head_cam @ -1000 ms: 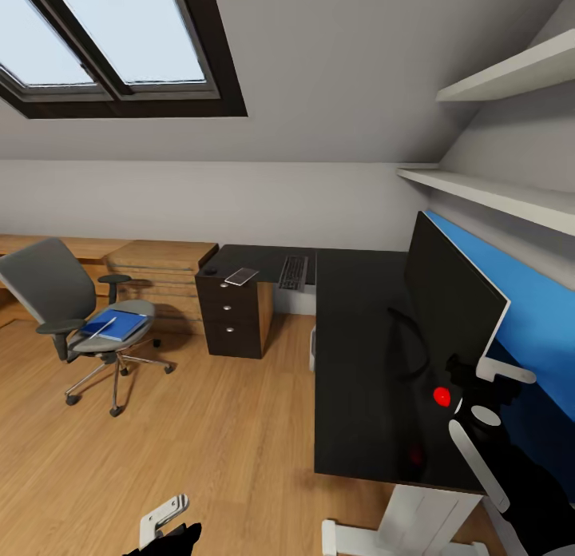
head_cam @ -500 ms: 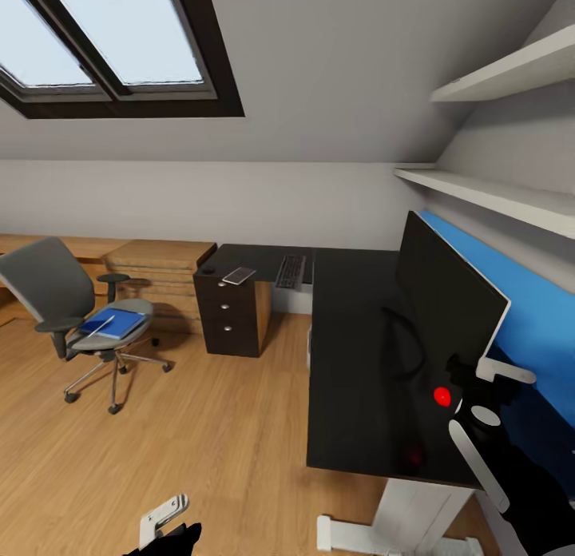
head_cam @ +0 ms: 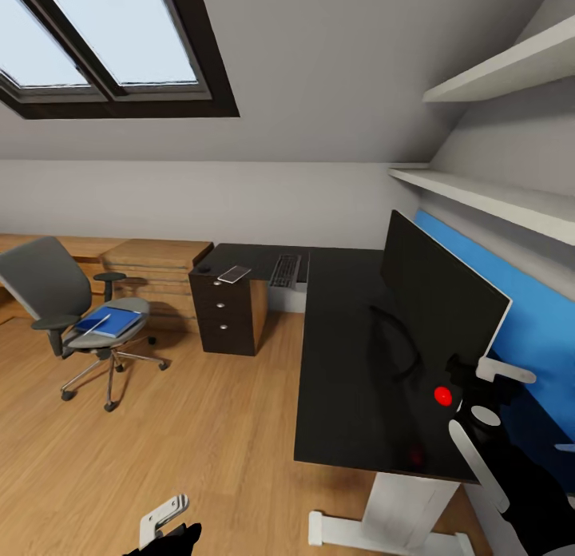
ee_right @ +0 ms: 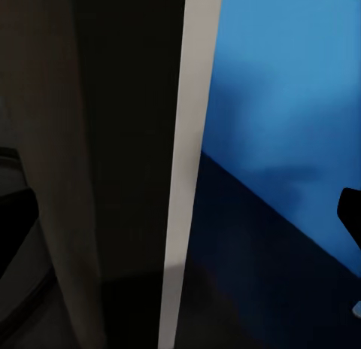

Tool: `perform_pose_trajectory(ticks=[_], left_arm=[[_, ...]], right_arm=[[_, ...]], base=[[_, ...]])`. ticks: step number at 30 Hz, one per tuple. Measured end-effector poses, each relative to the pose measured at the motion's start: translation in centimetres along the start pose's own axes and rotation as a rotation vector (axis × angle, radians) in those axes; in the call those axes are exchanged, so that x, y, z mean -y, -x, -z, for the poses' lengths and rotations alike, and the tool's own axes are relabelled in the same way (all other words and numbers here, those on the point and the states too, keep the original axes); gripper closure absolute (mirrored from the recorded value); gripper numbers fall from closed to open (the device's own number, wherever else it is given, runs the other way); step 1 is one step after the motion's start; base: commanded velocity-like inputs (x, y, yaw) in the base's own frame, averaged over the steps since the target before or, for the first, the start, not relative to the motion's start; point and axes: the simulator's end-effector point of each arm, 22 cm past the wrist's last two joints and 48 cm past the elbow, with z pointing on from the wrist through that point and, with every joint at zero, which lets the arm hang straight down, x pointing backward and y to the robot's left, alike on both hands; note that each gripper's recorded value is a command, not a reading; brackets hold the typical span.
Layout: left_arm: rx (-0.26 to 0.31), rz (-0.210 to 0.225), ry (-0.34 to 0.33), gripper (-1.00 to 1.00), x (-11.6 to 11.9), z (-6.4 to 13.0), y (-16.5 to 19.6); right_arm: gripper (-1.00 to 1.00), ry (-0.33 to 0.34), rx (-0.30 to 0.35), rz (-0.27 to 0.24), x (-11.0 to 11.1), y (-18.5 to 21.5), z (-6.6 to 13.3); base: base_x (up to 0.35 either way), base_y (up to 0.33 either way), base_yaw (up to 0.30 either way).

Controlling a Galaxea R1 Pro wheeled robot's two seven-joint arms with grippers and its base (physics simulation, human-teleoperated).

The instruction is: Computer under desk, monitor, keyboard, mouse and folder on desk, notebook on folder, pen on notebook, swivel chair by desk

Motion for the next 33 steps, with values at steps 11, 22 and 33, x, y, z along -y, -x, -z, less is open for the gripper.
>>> perform_pose_trajectory(ticks=[11,22,33], left_arm=[[0.0,0.0,0.0,-1.0,0.0,-0.01,-0.02],[-0.001,0.0,0.001,-1.0,-0.02,-0.05,-0.03],[-0.001,0.0,0.001,-1.0,-0.01,-0.05,-0.01]], right_arm=[[-1.0,0.001,-0.001,0.001,-0.04,-0.03,0.02],[-1.0,0.003,0.001,0.004,-0.17,-0.07,0.02],[-1.0,0.004,-0.003,0.006,-0.2,-0.26,0.0]], base=[[0.0,-0.001,0.0],[-0.105,0.0,0.0],[-0.33,0.0,0.0]])
